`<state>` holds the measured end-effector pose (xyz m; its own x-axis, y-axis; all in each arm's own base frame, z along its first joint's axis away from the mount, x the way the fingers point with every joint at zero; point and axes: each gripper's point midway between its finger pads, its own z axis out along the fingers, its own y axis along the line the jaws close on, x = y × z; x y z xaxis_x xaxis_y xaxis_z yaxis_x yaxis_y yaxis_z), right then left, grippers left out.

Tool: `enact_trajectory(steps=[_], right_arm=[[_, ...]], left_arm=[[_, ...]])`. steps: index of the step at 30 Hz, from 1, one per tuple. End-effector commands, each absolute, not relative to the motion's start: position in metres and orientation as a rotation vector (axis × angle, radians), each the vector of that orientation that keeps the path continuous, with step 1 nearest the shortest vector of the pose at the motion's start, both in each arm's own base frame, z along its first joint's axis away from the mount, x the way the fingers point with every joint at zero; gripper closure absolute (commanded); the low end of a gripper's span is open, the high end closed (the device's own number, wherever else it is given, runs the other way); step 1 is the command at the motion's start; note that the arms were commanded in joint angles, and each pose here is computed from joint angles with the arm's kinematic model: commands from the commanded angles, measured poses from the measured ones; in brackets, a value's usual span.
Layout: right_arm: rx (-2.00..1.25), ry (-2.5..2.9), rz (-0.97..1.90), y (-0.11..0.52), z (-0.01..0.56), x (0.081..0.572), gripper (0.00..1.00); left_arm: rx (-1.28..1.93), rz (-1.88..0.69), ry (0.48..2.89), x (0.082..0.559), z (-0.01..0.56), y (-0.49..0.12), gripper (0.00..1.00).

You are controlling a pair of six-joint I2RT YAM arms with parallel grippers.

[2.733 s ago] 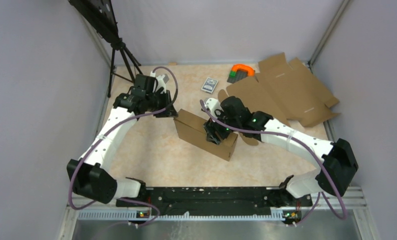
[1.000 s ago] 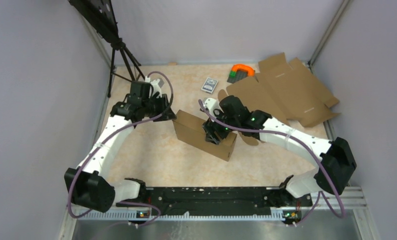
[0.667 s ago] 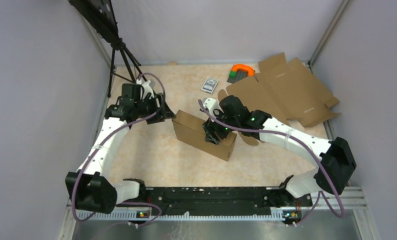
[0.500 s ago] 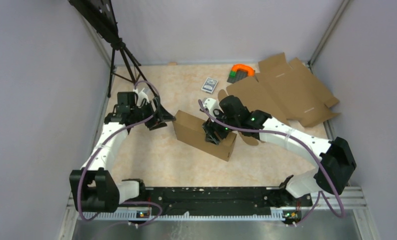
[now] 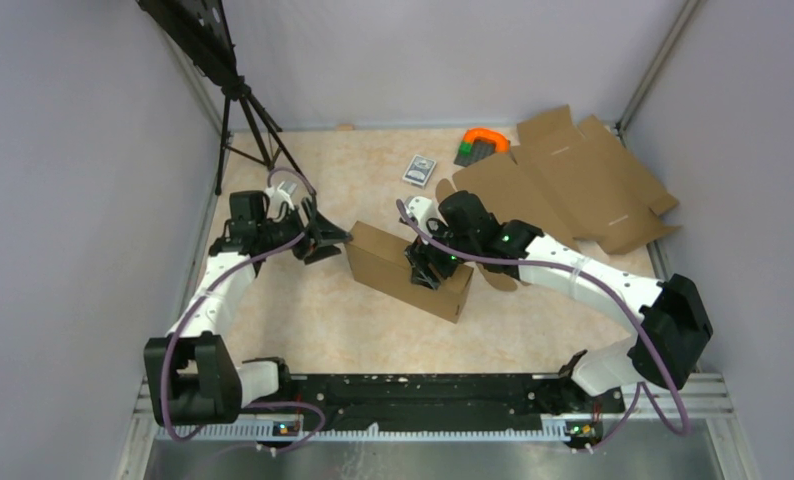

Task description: Fold the paper box

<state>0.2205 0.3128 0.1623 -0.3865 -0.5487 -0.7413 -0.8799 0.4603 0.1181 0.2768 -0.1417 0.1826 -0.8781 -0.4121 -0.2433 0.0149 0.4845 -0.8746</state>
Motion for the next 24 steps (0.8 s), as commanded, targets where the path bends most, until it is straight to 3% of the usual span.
enact_trajectory(steps=[1, 5, 8, 24], right_arm=[[-1.225, 2.169, 0.688, 0.307, 0.147, 0.210, 0.55], [-1.229, 2.173, 0.690, 0.307, 0.146, 0.209, 0.55], [-1.230, 2.177, 0.691, 0.307, 0.145, 0.209, 0.55], [-1.239, 2.186, 0.703, 0.309, 0.144, 0.208, 0.56]], left_arm=[[-0.216, -1.377, 2.213, 0.286, 0.221, -0.142, 0.36], [-0.191, -1.377, 2.208, 0.289, 0.232, -0.143, 0.58], [-0.173, -1.313, 2.219, 0.291, 0.238, -0.139, 0.67], [-0.151, -1.244, 2.284, 0.291, 0.224, -0.139, 0.86]])
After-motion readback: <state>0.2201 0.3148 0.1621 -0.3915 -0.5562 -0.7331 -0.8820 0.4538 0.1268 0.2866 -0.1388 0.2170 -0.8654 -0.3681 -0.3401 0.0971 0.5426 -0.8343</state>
